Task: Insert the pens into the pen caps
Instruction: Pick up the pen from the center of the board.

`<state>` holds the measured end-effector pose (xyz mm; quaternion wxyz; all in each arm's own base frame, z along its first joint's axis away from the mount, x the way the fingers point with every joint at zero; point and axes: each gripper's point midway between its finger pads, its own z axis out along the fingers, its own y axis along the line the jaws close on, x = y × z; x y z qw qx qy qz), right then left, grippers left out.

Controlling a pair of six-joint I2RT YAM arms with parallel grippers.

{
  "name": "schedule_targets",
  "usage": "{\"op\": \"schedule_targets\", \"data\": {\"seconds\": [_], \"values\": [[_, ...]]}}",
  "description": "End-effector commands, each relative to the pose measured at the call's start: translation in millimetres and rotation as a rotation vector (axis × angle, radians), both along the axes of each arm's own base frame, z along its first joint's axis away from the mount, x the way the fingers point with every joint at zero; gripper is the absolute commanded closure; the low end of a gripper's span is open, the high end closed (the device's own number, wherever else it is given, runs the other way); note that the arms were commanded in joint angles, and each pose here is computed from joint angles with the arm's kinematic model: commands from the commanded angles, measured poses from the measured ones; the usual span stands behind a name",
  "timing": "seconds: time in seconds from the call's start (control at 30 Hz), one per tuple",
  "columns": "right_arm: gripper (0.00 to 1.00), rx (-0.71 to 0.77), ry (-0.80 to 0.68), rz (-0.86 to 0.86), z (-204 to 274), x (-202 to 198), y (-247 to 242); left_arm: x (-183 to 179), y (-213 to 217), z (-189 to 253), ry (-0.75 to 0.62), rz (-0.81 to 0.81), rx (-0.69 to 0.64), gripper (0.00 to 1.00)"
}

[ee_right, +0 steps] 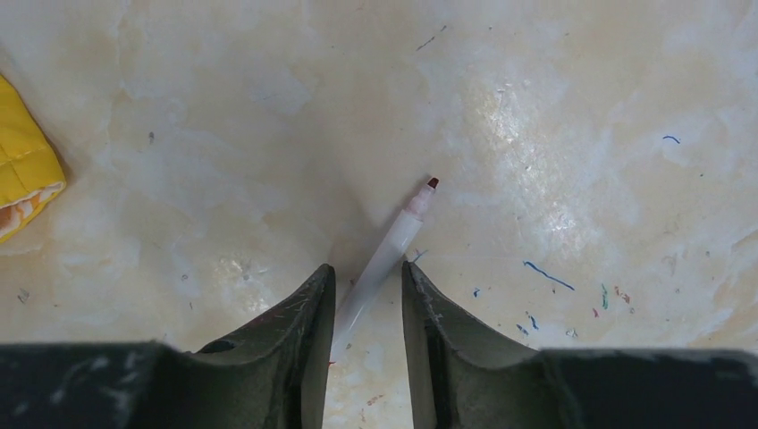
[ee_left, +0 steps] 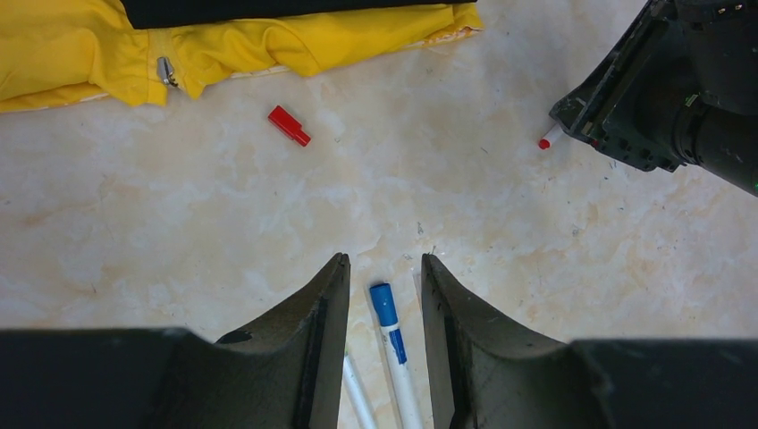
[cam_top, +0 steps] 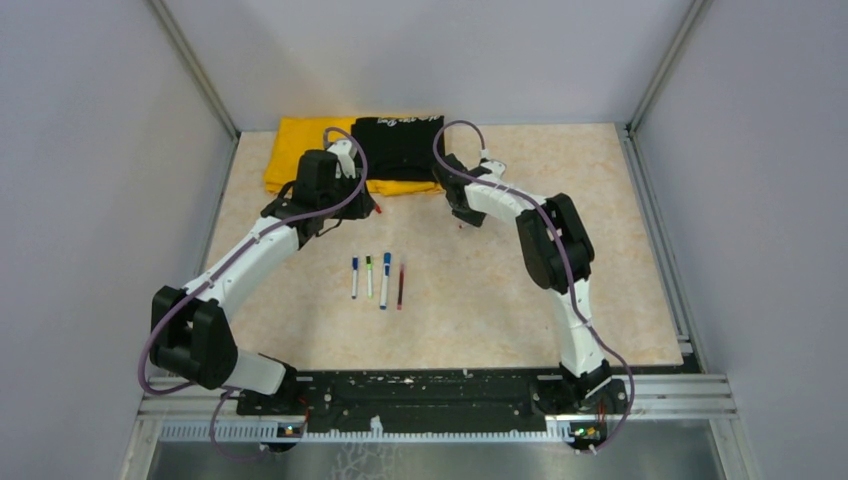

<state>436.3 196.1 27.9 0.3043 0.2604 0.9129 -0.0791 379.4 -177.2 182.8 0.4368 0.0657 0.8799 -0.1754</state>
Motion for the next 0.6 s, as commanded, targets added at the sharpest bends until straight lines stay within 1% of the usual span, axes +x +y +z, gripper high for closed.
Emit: {"op": "schedule_targets", "data": {"seconds": [0.0, 0.17, 0.3, 0.4, 0.47, 0.5, 0.57], "values": [[0.7, -0.019, -0.009, 0.007, 8, -1, -12, -1, -5, 8, -0.026, -0.024, -0.024, 0.59], [0.85, 0.017, -0.01, 0.04, 11, -5, -19, -1, -7, 7, -0.02, -0.032, -0.028, 0.59], [0.93, 0.05, -0.026, 0.095, 19, -9, -24, -4, -12, 7, -0.018, -0.057, -0.045, 0.59], [0.98, 0.086, -0.037, 0.196, 28, -13, -18, -8, -20, 11, -0.029, -0.101, -0.082, 0.58], [1.0, 0.124, -0.057, 0.277, 33, -19, -11, -12, -28, 17, -0.044, -0.144, -0.122, 0.57], [1.0, 0.162, -0.097, 0.321, 46, -18, -3, -15, -32, 20, -0.051, -0.167, -0.142, 0.57], [1.0, 0.234, -0.145, 0.419, 55, -29, 9, -22, -41, 28, -0.073, -0.217, -0.191, 0.57]]}}
